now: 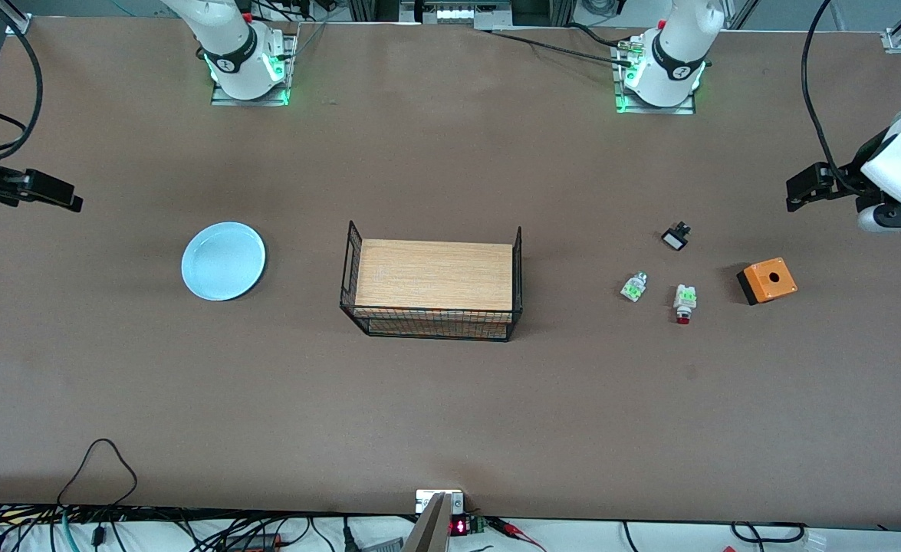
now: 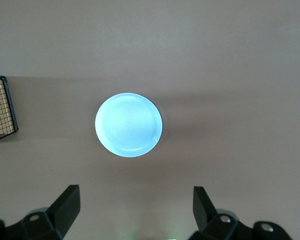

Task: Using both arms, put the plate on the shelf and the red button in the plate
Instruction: 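Move the right gripper toward the light blue plate, then lower the right gripper to the plate rim and close on it, then lift the plate with the right gripper and carry it over the basket, then lower the plate onto the wooden board while the left gripper reaches out, then release the plate and withdraw the right gripper while the left grasps the button, then lift the red button with the left gripper and carry it over the plate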

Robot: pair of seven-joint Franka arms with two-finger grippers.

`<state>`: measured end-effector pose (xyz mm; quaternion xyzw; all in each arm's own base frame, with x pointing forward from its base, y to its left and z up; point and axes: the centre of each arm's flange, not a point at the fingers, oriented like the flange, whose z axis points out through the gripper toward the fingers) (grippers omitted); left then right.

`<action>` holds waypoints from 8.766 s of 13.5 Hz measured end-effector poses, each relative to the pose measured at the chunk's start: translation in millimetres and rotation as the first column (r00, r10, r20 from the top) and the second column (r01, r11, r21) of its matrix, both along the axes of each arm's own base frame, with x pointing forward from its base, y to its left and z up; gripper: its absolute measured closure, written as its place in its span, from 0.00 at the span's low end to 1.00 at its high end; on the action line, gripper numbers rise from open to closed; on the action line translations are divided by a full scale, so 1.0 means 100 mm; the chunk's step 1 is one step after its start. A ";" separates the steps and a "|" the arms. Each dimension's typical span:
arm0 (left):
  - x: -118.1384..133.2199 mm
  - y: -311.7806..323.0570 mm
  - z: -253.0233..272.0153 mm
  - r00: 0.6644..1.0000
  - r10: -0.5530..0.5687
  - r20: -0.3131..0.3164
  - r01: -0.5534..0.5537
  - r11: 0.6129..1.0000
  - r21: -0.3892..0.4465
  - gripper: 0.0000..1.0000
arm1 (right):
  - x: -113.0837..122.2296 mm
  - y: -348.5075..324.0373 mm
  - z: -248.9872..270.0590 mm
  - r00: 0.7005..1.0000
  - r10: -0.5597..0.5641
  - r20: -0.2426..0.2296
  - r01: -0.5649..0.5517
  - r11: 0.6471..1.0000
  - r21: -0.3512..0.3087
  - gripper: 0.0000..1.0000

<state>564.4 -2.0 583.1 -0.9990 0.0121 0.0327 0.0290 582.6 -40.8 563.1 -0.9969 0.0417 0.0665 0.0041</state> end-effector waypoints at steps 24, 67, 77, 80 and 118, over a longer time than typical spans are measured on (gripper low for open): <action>0.00 0.00 0.00 1.000 0.000 0.001 0.000 1.000 0.000 0.00 | -0.59 -0.07 -3.90 0.987 0.127 0.101 -0.123 0.991 -0.045 0.02; 0.01 0.03 0.26 0.999 0.006 0.037 -0.006 1.000 0.000 0.00 | -0.54 4.19 -0.96 0.733 -0.676 -0.073 0.680 0.728 0.091 0.97; 0.09 -0.02 -0.20 0.993 0.033 -0.110 -0.032 0.999 0.011 0.00 | -0.50 4.52 -1.61 0.735 -0.676 -0.053 0.678 0.732 0.073 0.97; 0.25 -0.04 -0.68 0.981 0.033 -0.192 -0.030 0.999 0.018 0.00 | -0.47 4.50 -1.74 0.731 -0.680 -0.052 0.682 0.729 0.059 0.97; 0.85 -0.80 -2.06 0.947 -0.305 -0.099 0.299 0.952 -0.071 0.59 | -0.11 -0.08 0.07 0.997 0.026 0.066 -0.028 0.999 0.020 0.00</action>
